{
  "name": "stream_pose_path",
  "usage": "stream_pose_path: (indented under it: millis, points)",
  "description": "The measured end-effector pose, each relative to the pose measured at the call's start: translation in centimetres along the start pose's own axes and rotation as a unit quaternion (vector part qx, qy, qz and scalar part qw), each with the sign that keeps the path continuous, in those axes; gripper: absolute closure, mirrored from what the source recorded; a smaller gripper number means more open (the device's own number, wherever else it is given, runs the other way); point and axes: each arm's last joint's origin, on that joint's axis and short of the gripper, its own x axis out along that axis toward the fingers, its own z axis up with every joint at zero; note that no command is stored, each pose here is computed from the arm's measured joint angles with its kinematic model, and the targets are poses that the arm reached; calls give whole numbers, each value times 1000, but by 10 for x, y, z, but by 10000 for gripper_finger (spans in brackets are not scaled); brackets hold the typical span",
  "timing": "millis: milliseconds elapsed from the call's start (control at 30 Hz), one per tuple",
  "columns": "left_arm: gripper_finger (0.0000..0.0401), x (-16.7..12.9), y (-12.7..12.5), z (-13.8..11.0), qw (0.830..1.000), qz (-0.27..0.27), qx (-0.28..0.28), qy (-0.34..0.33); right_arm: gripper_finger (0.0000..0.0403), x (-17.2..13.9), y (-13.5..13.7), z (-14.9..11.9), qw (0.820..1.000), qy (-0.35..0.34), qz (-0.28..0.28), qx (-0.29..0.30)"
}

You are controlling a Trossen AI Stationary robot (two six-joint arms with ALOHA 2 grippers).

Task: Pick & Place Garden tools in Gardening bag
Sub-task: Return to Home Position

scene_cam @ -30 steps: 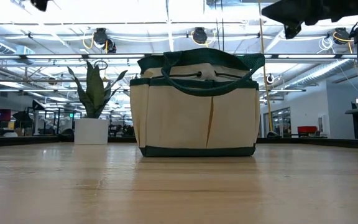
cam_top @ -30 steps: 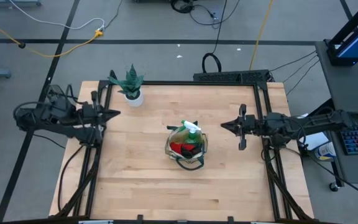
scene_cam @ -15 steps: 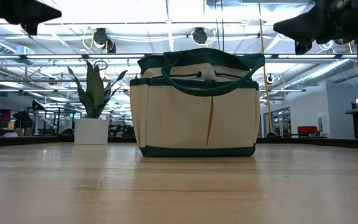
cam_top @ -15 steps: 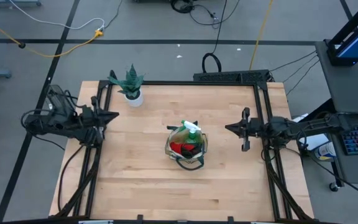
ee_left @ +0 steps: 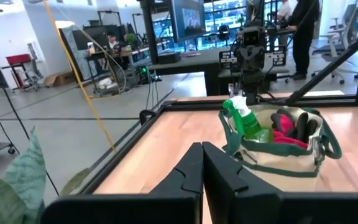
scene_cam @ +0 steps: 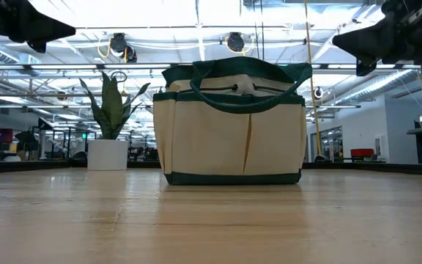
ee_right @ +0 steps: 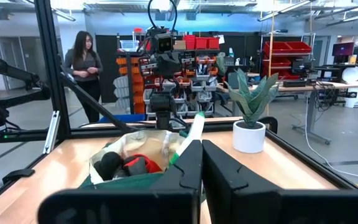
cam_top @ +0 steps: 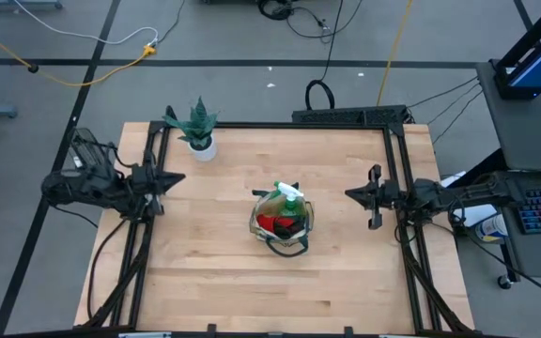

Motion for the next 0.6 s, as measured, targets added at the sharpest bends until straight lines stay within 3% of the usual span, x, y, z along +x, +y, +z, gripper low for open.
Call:
stream_pose_path:
  millis: [600]
  points:
    - [384,21,-14,-32,999,-14,11,-28,403,-3,-1,-18,1000,14,0,18]
